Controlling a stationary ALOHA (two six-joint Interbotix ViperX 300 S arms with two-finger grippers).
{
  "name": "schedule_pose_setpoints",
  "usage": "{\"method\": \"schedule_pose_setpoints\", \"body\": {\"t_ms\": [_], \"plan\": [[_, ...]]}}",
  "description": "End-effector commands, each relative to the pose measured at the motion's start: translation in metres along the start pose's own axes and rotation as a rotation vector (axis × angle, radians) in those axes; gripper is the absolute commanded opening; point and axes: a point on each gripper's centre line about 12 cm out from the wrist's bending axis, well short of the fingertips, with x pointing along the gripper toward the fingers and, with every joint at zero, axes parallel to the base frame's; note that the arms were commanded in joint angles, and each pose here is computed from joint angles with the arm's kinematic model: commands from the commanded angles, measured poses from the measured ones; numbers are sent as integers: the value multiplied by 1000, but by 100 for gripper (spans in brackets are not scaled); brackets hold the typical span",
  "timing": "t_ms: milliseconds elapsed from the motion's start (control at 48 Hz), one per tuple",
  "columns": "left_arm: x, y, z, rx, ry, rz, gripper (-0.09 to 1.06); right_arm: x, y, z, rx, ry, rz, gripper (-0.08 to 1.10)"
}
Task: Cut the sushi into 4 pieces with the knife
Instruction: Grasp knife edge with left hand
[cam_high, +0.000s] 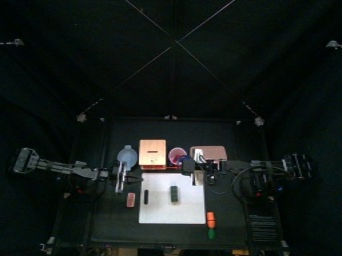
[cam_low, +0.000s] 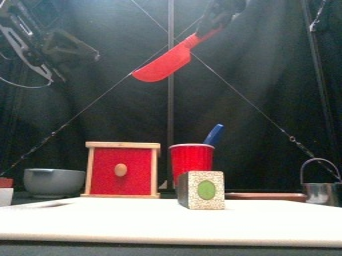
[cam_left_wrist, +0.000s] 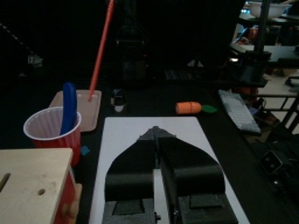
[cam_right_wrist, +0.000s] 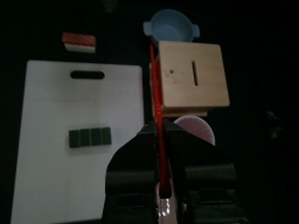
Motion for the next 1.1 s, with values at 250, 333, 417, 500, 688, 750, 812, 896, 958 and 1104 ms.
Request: {"method": "schedule_pose_setpoints", "body": {"t_ms": [250, 333, 417, 500, 688, 750, 812, 896, 958, 1104], "plan": [[1, 1, 17, -1, -111, 7, 40, -6, 16, -41, 117, -293, 78, 14], [2, 1, 20, -2, -118, 5, 45, -2, 20, -52, 136, -336, 96, 14], [4, 0, 21, -3, -120, 4, 52, 3, 23, -59, 164, -376, 112, 14], [8, 0, 20, -9, -109, 3, 63, 8, 23, -66, 181, -401, 115, 14], [27, 1, 19, -23, -77, 19, 85, 13, 22, -76, 192, -425, 113, 14], [34, 3, 19, -27, -69, 27, 90, 15, 22, -80, 196, -422, 112, 14], [40, 5, 19, -30, -62, 37, 93, 16, 21, -81, 201, -420, 111, 14], [49, 8, 17, -32, -44, 50, 93, 17, 20, -84, 208, -414, 107, 14], [55, 10, 15, -35, -32, 57, 93, 18, 20, -85, 210, -413, 108, 14], [69, 14, 10, -36, -3, 75, 93, 18, 20, -85, 210, -420, 110, 14]]}}
